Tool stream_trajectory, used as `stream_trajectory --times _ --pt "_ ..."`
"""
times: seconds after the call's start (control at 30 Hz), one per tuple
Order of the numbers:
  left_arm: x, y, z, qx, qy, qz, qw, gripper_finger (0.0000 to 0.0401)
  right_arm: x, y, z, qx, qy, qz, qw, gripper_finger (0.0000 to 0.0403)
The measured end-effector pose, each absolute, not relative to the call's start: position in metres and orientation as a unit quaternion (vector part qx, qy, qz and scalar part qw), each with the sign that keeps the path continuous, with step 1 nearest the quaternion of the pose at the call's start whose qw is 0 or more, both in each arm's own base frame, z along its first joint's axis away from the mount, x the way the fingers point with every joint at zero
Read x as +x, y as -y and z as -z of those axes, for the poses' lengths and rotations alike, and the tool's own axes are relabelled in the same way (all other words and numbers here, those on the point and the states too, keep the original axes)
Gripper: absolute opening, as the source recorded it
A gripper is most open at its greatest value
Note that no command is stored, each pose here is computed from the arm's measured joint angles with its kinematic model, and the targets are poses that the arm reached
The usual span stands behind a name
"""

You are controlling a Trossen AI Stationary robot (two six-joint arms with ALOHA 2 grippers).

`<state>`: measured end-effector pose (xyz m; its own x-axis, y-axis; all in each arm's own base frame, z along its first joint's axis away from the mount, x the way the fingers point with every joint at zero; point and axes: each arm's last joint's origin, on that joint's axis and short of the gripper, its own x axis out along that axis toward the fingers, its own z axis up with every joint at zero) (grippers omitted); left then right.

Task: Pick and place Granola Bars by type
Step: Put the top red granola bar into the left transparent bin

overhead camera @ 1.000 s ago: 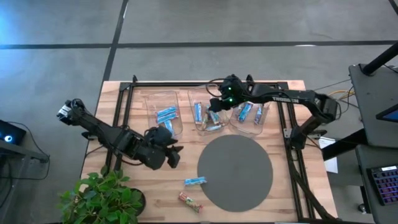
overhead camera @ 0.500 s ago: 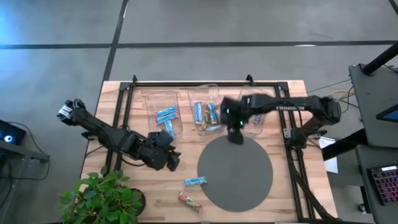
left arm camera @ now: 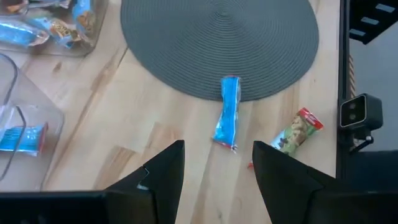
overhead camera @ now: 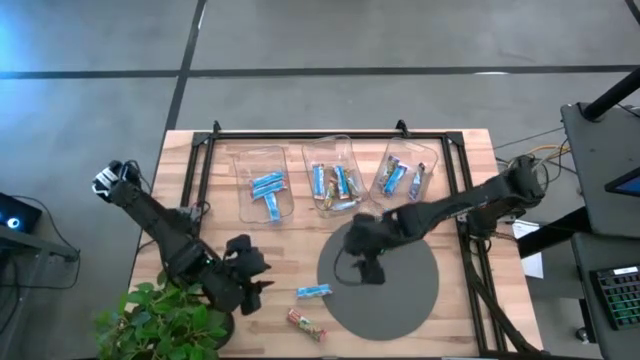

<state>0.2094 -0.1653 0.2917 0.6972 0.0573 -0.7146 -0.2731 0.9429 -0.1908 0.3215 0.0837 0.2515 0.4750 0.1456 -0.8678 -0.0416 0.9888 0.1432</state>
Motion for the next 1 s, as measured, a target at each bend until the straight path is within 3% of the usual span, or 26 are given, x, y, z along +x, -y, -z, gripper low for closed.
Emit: stream_trajectory --times 0.17,0.43,1.0 --pt "0.206 0.169 -0.292 -0.162 -0.378 -0.093 0.907 0.0172 0.346 -0.113 -0.227 0.056 -0.474 -0.083 0.875 0.0224" --pt "0.200 0.176 -0.291 -0.175 -0.398 -0.068 0.898 0.0172 0.378 -0.136 -0.194 0.056 -0.498 -0.082 0.862 0.0224" --pt "0.190 0.178 -0.290 -0.119 -0.369 -0.102 0.916 0.0172 0.421 -0.164 -0.166 0.015 -0.490 -0.067 0.869 0.0224"
